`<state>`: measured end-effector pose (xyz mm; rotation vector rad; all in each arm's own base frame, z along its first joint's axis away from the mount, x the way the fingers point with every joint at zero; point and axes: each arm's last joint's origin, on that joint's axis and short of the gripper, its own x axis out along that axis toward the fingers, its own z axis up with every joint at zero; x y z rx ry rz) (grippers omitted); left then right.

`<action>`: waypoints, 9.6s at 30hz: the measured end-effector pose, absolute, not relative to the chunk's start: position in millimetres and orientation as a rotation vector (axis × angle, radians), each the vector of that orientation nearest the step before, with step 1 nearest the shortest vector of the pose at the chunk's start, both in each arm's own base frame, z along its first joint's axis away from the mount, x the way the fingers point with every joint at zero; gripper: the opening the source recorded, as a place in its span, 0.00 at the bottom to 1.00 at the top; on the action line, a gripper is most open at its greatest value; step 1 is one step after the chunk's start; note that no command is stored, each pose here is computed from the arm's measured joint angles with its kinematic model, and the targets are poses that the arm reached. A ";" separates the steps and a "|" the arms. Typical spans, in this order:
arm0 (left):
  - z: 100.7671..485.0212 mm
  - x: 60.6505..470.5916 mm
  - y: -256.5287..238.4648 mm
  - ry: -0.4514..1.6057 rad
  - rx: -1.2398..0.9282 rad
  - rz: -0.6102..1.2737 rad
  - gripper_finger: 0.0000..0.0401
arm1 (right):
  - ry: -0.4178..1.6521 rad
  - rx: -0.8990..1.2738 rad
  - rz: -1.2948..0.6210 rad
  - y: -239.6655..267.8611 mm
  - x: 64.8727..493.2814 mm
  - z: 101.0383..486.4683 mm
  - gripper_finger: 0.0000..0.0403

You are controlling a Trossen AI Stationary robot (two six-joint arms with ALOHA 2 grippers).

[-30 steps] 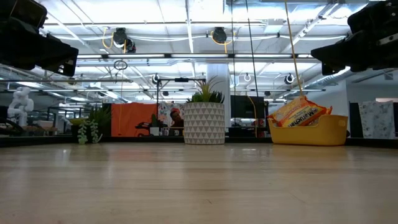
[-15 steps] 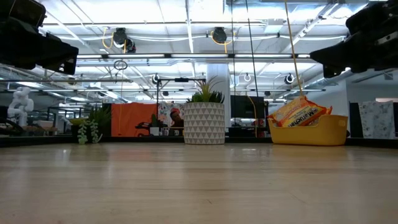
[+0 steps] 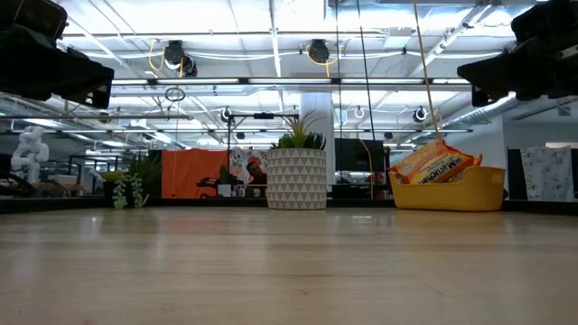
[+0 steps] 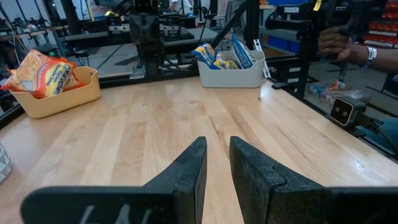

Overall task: Sort Maruchan noodles
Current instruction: Return to Home Position

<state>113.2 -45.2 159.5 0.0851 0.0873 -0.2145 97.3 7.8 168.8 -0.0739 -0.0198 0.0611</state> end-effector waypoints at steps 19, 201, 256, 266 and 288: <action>159.5 113.2 -45.1 0.088 0.069 -0.214 0.19 | -0.026 -0.088 0.061 7.7 96.6 169.5 0.00; 167.8 97.4 1.3 -0.015 0.119 0.015 0.19 | -0.028 -0.066 0.061 7.7 96.6 169.7 0.00; 167.8 97.4 1.3 -0.015 0.119 0.015 0.19 | -0.028 -0.066 0.062 7.7 96.6 169.7 0.00; 167.8 97.4 1.3 -0.015 0.119 0.015 0.19 | -0.028 -0.066 0.062 7.7 96.6 169.7 0.00; 167.8 97.4 1.3 -0.015 0.119 0.015 0.19 | -0.027 -0.066 0.062 7.7 96.6 169.6 0.00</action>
